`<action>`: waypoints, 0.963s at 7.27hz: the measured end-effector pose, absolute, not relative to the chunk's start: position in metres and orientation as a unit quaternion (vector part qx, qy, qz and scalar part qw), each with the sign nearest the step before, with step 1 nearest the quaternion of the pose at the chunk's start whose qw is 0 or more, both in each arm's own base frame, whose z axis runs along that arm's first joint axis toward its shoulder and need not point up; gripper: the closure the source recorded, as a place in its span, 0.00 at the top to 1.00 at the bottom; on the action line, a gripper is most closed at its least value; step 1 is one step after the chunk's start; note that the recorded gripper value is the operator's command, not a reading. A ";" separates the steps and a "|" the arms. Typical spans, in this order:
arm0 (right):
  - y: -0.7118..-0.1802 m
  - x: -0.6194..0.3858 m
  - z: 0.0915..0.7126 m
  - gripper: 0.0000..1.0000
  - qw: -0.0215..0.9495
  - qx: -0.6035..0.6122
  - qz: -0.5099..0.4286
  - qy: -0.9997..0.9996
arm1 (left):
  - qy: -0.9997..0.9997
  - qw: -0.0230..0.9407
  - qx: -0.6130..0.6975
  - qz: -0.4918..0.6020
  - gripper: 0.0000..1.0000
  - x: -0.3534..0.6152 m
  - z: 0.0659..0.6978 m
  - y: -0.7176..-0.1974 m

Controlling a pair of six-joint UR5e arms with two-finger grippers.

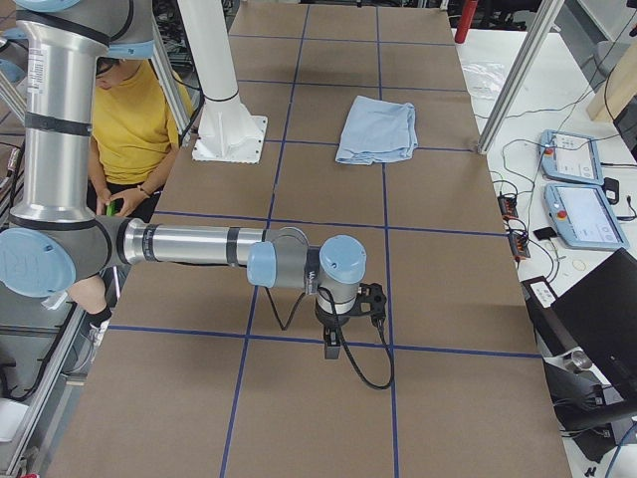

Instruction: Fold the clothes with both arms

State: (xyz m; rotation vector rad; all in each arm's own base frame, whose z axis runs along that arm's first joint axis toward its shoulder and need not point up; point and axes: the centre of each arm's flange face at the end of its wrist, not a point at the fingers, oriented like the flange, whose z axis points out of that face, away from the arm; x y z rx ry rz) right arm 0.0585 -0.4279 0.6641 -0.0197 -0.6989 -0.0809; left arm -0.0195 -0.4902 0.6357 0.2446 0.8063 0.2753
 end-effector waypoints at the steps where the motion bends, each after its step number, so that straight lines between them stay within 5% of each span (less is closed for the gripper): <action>1: -0.427 0.058 0.664 1.00 0.938 -0.010 -0.039 -0.343 | 0.390 0.907 0.101 0.123 1.00 -0.023 0.631 -0.488; 7: -0.428 0.058 0.663 1.00 0.938 -0.008 -0.040 -0.344 | 0.388 0.912 0.084 0.105 1.00 -0.057 0.636 -0.465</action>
